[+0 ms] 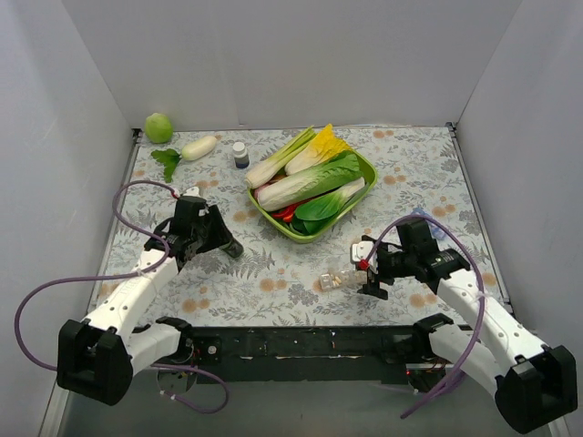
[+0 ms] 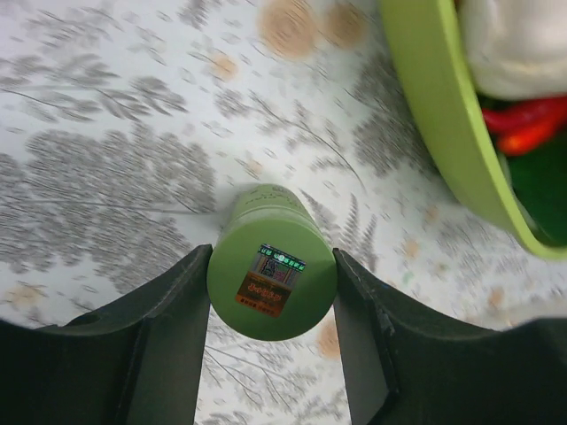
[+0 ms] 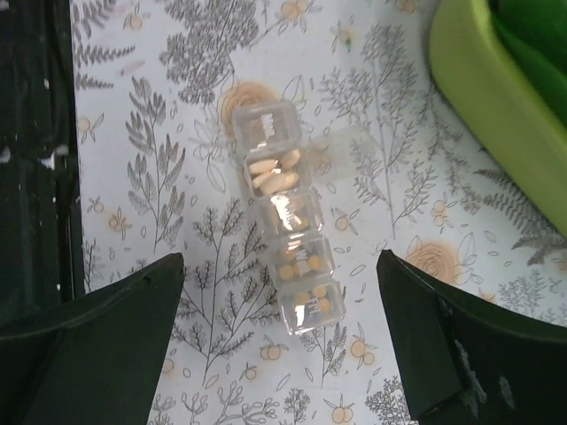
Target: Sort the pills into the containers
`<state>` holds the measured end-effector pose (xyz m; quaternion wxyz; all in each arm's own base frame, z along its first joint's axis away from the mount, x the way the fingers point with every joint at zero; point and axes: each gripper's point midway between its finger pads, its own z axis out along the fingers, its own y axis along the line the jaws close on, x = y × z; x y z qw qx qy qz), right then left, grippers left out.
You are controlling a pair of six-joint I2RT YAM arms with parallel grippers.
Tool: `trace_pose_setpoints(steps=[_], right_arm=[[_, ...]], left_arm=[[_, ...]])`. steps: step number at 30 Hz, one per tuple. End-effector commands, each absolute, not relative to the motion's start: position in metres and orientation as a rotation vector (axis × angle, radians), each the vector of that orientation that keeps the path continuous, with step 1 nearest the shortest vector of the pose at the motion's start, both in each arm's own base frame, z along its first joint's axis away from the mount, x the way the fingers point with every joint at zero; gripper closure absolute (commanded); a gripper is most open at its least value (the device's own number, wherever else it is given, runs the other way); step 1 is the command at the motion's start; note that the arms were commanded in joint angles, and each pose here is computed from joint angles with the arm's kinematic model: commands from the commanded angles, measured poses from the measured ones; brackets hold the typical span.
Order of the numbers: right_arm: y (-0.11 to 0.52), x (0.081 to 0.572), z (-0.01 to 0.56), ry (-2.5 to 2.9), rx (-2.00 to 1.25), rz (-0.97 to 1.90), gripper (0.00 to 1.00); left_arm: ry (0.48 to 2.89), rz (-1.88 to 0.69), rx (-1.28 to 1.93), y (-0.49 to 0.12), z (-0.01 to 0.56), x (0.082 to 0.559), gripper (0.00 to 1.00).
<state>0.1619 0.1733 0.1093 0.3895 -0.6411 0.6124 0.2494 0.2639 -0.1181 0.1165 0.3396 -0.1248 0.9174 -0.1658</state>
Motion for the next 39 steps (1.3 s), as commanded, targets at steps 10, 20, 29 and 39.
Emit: trace_pose_setpoints(steps=[10, 20, 29, 39], right_arm=[[0.157, 0.175, 0.062, 1.393, -1.996, 0.613, 0.06], [0.166, 0.188, 0.046, 1.458, -1.975, 0.696, 0.14], [0.167, 0.179, 0.048, 1.461, -1.954, 0.738, 0.17], [0.166, 0.179, 0.048, 1.468, -1.921, 0.702, 0.17]], left_arm=[[2.318, -0.141, -0.433, -0.041, 0.107, 0.318, 1.0], [2.309, -0.166, -0.413, -0.042, 0.111, 0.317, 0.7], [2.333, -0.186, -0.38, -0.047, 0.109, 0.318, 0.67], [2.341, -0.214, -0.348, -0.052, 0.114, 0.322, 0.61]])
